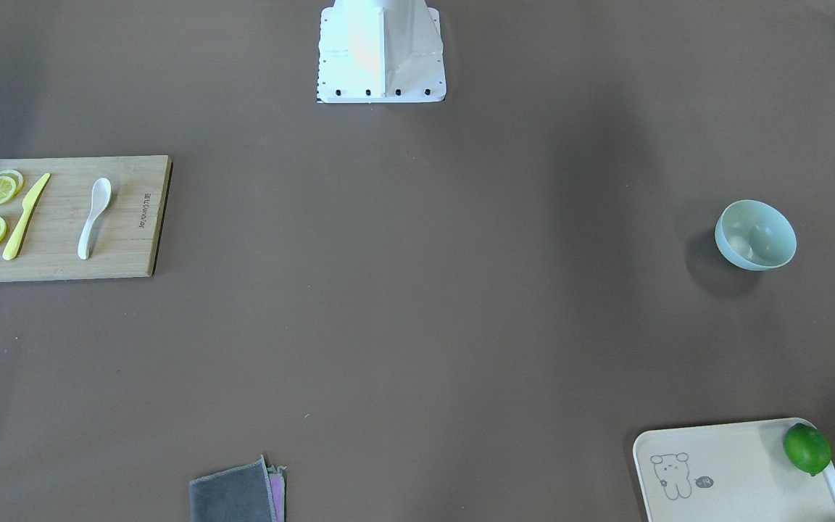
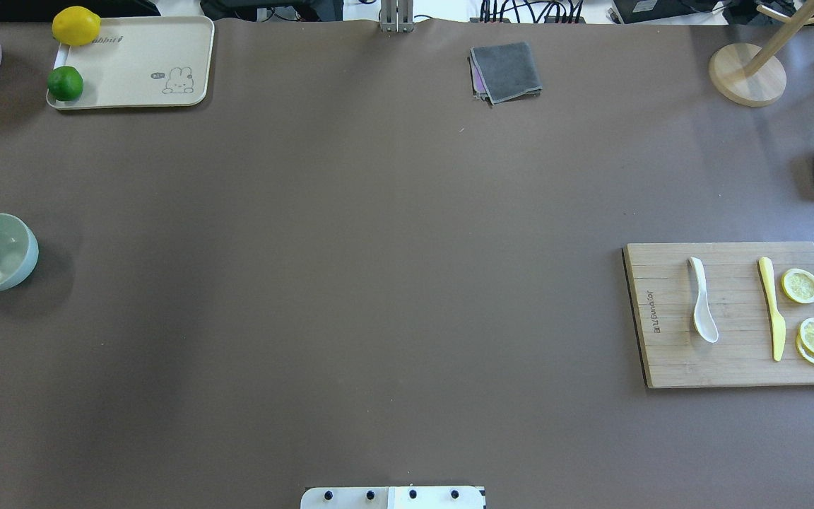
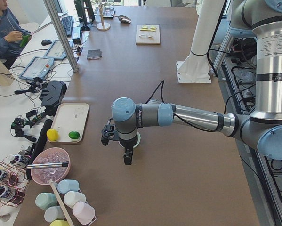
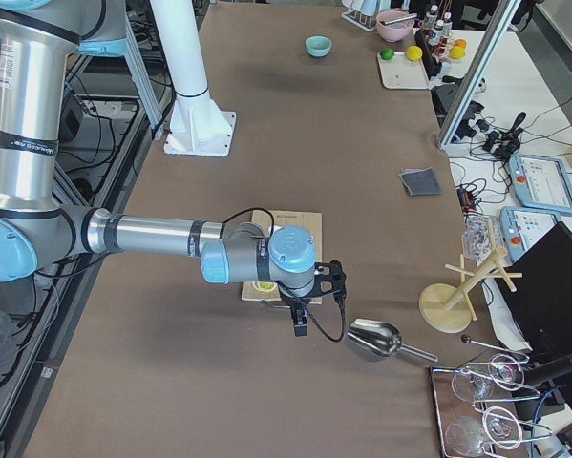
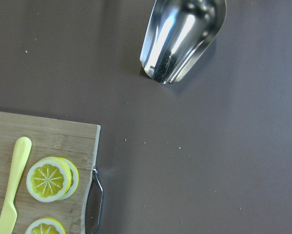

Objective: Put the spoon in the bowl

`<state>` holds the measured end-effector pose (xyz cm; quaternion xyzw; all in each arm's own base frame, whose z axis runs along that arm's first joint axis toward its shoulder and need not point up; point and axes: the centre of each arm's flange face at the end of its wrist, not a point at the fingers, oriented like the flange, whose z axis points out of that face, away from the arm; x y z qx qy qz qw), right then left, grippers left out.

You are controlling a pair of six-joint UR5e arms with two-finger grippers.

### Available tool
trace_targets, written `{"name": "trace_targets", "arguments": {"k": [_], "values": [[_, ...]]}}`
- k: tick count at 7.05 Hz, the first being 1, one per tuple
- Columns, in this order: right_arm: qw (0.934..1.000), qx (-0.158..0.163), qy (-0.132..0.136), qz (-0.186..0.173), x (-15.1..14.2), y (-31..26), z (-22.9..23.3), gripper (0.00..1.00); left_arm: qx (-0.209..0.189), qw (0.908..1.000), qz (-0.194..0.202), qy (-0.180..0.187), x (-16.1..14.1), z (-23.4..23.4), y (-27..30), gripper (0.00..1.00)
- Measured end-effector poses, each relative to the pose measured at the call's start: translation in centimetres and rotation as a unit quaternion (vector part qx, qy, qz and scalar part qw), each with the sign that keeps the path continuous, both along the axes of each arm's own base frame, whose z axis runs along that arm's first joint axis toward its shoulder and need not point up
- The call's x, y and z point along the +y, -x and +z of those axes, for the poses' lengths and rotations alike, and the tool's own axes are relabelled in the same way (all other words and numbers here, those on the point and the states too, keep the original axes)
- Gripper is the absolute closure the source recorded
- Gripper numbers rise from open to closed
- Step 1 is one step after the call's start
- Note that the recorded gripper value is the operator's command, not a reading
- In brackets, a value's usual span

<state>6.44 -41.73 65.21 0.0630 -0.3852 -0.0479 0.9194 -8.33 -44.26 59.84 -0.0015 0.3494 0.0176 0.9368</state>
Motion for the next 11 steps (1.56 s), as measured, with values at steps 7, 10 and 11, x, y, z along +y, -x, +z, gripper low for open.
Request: {"name": "trace_targets", "arguments": {"k": [7, 10, 11], "values": [[1.0000, 0.000, 0.000, -0.001, -0.09, 0.11, -0.08, 0.00, -0.001, 0.9999, 0.002, -0.013, 0.27, 0.01, 0.04, 0.02], [1.0000, 0.000, 0.000, -0.001, -0.10, 0.13, -0.08, 0.00, -0.001, 0.9998, 0.002, -0.018, 0.26, -0.07, 0.00, 0.02], [1.0000, 0.000, 0.000, -0.001, -0.10, 0.13, -0.08, 0.00, -0.002, 0.9998, 0.002, -0.020, 0.16, -0.17, 0.01, 0.02]]}}
